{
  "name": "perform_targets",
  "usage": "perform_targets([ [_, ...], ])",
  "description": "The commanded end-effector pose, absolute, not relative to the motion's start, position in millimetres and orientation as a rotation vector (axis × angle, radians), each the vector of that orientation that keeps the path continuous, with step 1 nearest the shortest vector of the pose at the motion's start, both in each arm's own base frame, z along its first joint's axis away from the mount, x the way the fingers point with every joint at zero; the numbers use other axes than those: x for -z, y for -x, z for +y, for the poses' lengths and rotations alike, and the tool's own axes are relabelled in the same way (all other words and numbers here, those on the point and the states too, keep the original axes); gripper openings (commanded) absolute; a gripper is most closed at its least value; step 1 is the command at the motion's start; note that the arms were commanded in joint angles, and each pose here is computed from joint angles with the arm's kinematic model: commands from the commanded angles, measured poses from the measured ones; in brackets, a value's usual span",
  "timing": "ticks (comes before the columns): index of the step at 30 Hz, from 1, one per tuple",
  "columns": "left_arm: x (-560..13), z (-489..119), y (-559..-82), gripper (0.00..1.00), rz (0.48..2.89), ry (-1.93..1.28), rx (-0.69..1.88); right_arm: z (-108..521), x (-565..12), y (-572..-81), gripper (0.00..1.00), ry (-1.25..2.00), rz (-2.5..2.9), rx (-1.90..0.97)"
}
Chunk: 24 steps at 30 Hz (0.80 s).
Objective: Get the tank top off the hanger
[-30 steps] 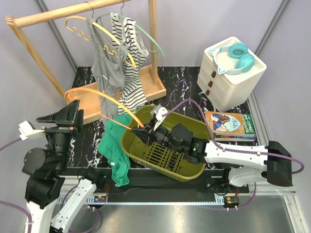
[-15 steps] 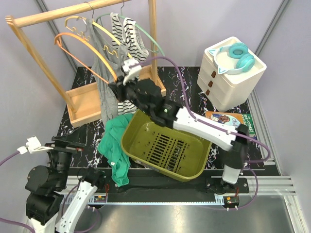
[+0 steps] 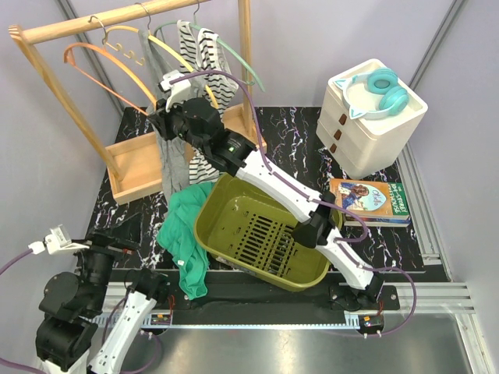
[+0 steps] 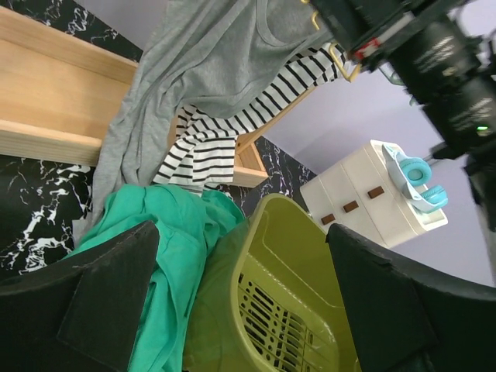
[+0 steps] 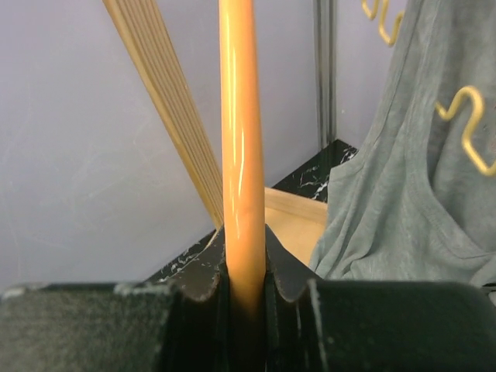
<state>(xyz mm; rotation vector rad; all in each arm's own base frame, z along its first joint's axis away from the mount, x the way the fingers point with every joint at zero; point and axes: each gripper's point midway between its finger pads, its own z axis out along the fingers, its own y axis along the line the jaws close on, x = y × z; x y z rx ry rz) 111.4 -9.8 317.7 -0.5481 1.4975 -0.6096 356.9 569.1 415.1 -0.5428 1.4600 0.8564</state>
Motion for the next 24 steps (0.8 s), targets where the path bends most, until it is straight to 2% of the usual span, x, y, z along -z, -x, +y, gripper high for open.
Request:
perform_targets([
  [1,-336,0,-89,0.95,1.415,0.489,0.606,572,-423,-365,0.0,0.517,1.423,-0.949],
  [6,-337,-3,-89,0.96,1.433,0.461,0.605,580,-408,-370,0.0,0.512,1.441,-0.959],
  [14,-337,-11,-93,0.96,1.459,0.449,0.628,572,-433,-386,0.0,0.423,1.354,-0.994],
  [24,-333,-13,-95,0.97,1.474,0.441,0.624,580,-419,-398,0.0,0.41,1.34,-1.024],
])
